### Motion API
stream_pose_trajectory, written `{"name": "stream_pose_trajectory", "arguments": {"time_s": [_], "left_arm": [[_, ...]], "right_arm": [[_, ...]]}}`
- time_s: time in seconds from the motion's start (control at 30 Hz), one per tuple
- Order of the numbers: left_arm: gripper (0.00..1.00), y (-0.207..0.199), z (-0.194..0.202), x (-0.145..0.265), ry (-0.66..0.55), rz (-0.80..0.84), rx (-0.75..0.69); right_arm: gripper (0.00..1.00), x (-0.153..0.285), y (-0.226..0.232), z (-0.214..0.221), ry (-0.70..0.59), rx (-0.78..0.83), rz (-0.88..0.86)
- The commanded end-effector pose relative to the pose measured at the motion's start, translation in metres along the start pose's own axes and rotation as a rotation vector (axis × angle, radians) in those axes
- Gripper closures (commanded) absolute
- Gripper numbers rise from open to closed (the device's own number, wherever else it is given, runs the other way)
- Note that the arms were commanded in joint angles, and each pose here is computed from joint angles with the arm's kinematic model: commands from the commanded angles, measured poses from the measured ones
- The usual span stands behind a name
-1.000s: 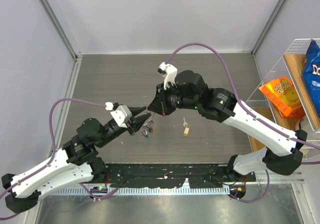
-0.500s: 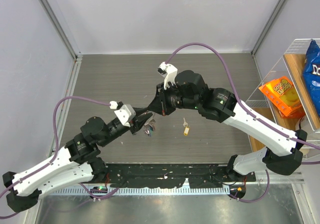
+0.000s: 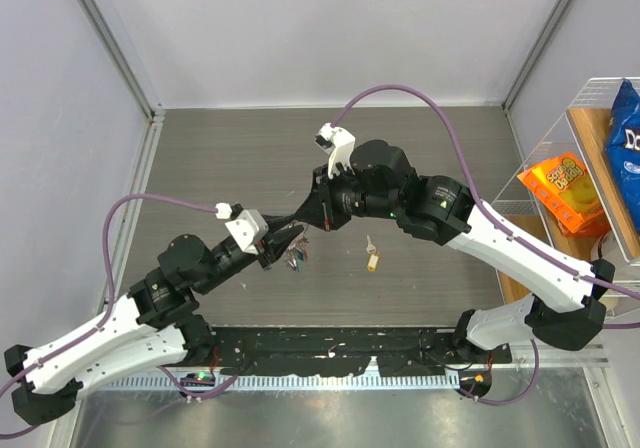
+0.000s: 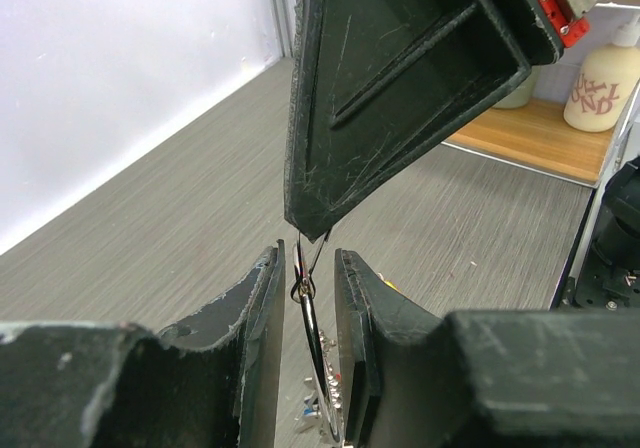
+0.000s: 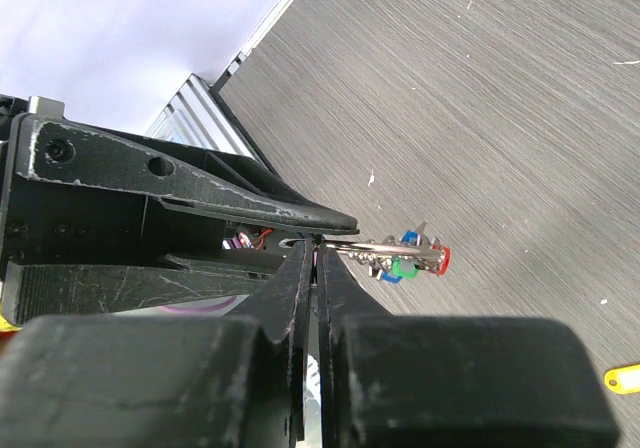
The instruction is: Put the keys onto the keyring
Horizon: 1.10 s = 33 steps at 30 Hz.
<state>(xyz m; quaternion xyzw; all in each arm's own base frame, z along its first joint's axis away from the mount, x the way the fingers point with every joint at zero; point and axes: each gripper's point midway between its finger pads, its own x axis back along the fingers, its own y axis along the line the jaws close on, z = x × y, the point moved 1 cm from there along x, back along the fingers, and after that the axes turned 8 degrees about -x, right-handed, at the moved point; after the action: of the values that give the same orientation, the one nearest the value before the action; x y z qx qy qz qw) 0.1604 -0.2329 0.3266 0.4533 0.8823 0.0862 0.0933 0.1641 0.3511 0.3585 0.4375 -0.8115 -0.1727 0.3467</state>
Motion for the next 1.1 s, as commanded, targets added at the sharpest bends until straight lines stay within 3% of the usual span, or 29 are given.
{"name": "stream_pose_trajectory", "arguments": {"time_s": [0.0, 1.07], "left_arm": [[0.69, 0.0082, -0.0253, 0.0038, -0.081, -0.031, 0.009], [0.69, 0.007, -0.022, 0.001, -0.064, -0.025, 0.01]], "right_arm": [[0.94, 0.0106, 0.0257, -0.031, -0.112, 0.001, -0.08], [0.94, 0.012, 0.0272, -0.0309, -0.114, 0.0, -0.09]]}}
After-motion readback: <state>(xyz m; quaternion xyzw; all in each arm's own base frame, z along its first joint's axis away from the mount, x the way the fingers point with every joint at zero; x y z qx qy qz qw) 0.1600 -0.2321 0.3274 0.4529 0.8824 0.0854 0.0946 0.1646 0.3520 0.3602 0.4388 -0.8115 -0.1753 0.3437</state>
